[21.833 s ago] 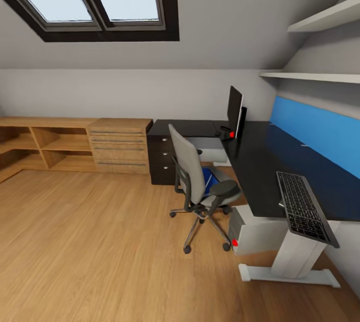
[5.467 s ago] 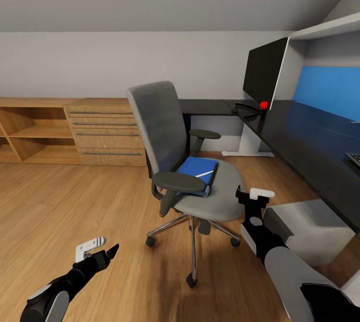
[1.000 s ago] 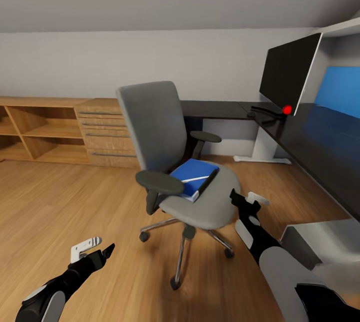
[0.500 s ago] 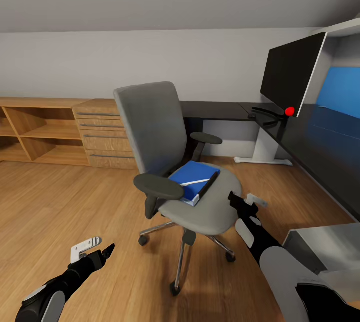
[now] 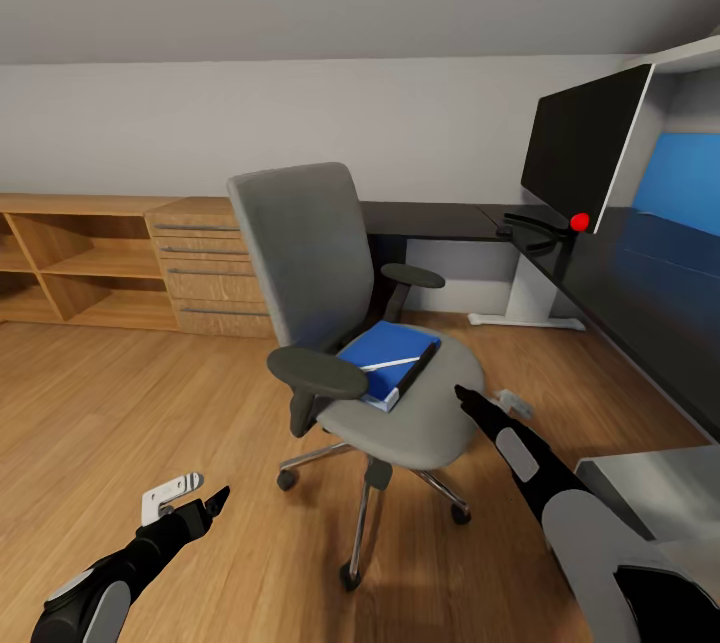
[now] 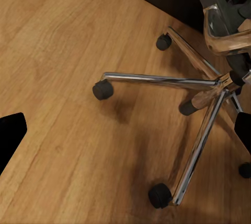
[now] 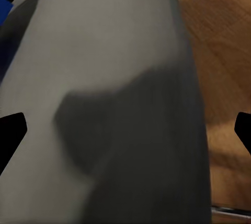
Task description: In the bedroom, organize the workspace by keeping the computer under the desk, ensuring the monitor is on the desk, placing the keyboard on the desk next to the monitor, placing the mouse on the desk next to the keyboard, moving the folder from the swivel chair onto the desk next to the mouse, stacking the notebook on top of the folder with the pen on top of the notebook, and positioning the swivel chair next to the desk.
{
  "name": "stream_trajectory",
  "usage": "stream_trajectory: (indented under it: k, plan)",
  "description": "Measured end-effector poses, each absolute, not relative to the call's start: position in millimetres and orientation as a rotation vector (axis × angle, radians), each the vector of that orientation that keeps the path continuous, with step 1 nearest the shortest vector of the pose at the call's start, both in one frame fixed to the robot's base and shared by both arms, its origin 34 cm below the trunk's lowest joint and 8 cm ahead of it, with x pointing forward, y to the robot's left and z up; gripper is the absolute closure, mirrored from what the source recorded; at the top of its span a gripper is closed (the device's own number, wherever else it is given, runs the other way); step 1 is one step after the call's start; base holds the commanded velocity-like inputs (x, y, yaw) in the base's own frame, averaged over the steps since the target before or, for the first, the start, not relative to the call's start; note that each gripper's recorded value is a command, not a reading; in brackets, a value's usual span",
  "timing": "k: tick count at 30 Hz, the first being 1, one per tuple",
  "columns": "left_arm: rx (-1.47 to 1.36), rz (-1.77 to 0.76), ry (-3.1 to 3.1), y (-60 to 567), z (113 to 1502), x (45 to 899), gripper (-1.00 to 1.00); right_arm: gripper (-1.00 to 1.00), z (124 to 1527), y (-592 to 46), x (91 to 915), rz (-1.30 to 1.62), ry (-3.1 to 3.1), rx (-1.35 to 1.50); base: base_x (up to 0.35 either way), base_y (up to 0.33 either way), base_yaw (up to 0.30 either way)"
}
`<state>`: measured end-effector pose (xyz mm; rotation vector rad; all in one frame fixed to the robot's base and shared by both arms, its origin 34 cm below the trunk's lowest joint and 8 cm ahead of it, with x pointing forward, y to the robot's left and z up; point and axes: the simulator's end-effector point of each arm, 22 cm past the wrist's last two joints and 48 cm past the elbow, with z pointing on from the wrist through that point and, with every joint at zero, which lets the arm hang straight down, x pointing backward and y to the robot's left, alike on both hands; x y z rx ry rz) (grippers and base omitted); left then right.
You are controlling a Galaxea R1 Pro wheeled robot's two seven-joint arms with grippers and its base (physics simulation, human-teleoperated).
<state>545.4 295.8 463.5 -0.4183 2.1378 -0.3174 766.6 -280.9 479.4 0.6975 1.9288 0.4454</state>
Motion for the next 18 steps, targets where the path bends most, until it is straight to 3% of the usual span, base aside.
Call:
stream_trajectory:
  k: [3,14,18]
  plan:
    - [-0.418,-0.318,2.138,295.8,463.5,545.4,-1.0,-1.0,479.2,-281.1,766.5,0.448,1.929,0.702,0.0,0.0,0.054]
    - [-0.418,-0.317,2.138,295.8,463.4,545.2,-1.0,-1.0,479.9,-284.8,766.6,0.439,1.927,0.705,0.003,0.0,0.252]
    - [-0.417,-0.317,2.138,295.7,463.7,545.2,-1.0,-1.0,480.2,-287.5,766.4,0.435,1.926,0.706,0.202,0.0,0.263]
